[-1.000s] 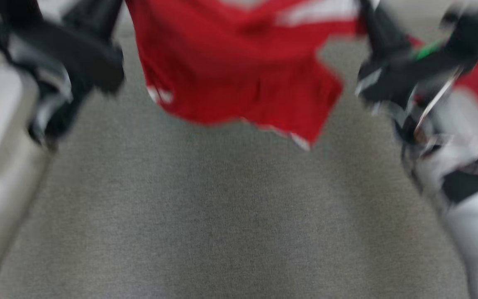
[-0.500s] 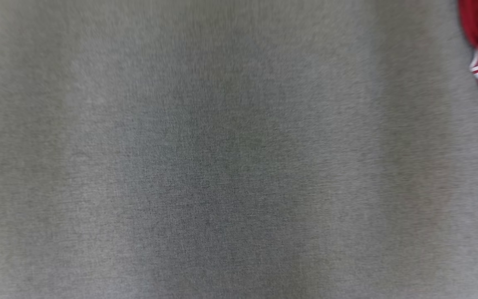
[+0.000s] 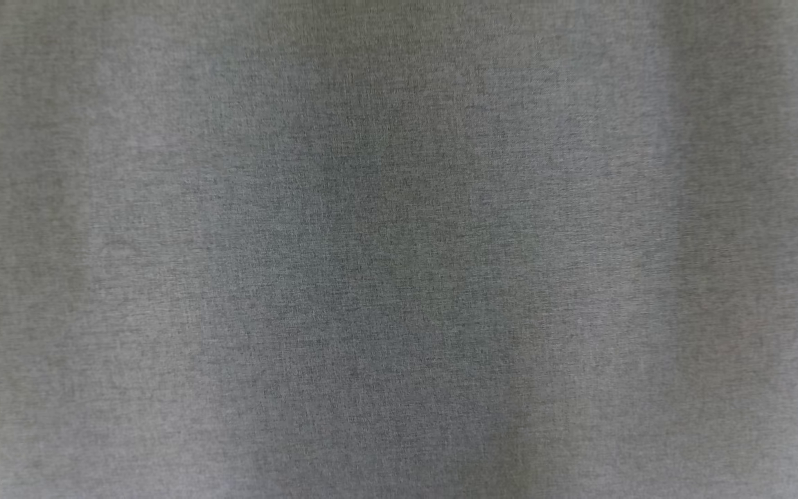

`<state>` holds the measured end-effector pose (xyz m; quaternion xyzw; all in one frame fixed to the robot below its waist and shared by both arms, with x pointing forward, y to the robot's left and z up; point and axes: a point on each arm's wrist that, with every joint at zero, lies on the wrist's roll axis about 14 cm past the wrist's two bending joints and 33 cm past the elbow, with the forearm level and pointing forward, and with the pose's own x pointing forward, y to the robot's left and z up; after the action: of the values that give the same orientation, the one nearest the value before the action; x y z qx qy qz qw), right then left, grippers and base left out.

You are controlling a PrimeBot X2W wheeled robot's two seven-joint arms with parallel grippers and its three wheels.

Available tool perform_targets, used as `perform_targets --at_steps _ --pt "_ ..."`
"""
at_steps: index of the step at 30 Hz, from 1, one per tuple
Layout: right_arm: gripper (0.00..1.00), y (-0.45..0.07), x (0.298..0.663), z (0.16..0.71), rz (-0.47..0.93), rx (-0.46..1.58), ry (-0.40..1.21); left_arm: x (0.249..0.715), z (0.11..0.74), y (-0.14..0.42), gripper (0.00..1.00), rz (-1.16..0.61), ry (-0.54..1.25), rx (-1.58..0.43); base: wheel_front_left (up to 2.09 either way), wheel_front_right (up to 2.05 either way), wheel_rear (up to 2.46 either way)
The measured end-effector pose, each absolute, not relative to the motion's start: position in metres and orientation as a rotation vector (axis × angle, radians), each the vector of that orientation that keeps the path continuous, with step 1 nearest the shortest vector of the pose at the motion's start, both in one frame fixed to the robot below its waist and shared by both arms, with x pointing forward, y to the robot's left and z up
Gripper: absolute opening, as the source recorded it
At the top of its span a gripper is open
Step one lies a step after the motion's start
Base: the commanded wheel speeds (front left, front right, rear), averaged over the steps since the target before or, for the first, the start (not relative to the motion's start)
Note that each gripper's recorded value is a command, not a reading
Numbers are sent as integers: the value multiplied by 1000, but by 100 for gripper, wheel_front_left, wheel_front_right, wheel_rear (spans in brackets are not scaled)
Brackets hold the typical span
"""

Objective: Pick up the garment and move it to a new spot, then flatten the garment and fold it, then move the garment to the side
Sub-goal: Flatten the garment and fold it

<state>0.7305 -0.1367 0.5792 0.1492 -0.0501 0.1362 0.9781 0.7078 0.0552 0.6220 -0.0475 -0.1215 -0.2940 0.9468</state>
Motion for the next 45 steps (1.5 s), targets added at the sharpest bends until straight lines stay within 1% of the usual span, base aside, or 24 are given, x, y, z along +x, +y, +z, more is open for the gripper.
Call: perform_targets --at_steps 5,6,14,22,24,29,34,35,39,45 --pt "0 -128 700 549 327 289 -39 681 590 61 0 -620 -187 -125 0 0 0" --pt "0 -131 682 534 335 292 -4 667 586 65 0 -620 -191 -151 0 0 0" --pt "0 -154 602 492 327 334 99 580 538 66 0 -602 -113 -190 0 0 0" --pt "0 -176 516 457 262 416 195 490 512 53 0 -607 -40 -218 0 0 0" --pt "0 -181 497 451 242 440 211 475 509 54 0 -587 -26 -241 0 0 0" --pt "0 -197 448 432 179 473 261 428 488 47 0 -602 46 -238 0 0 0" --pt "0 -204 405 418 124 527 294 393 478 47 0 -603 90 -244 0 0 0" --pt "0 -204 405 418 124 527 294 393 478 47 0 -603 90 -244 0 0 0" --pt "0 -198 385 414 117 556 304 378 474 51 0 -581 106 -264 0 0 0" --pt "0 -199 390 433 134 528 250 374 483 47 0 -581 76 -284 0 0 0"
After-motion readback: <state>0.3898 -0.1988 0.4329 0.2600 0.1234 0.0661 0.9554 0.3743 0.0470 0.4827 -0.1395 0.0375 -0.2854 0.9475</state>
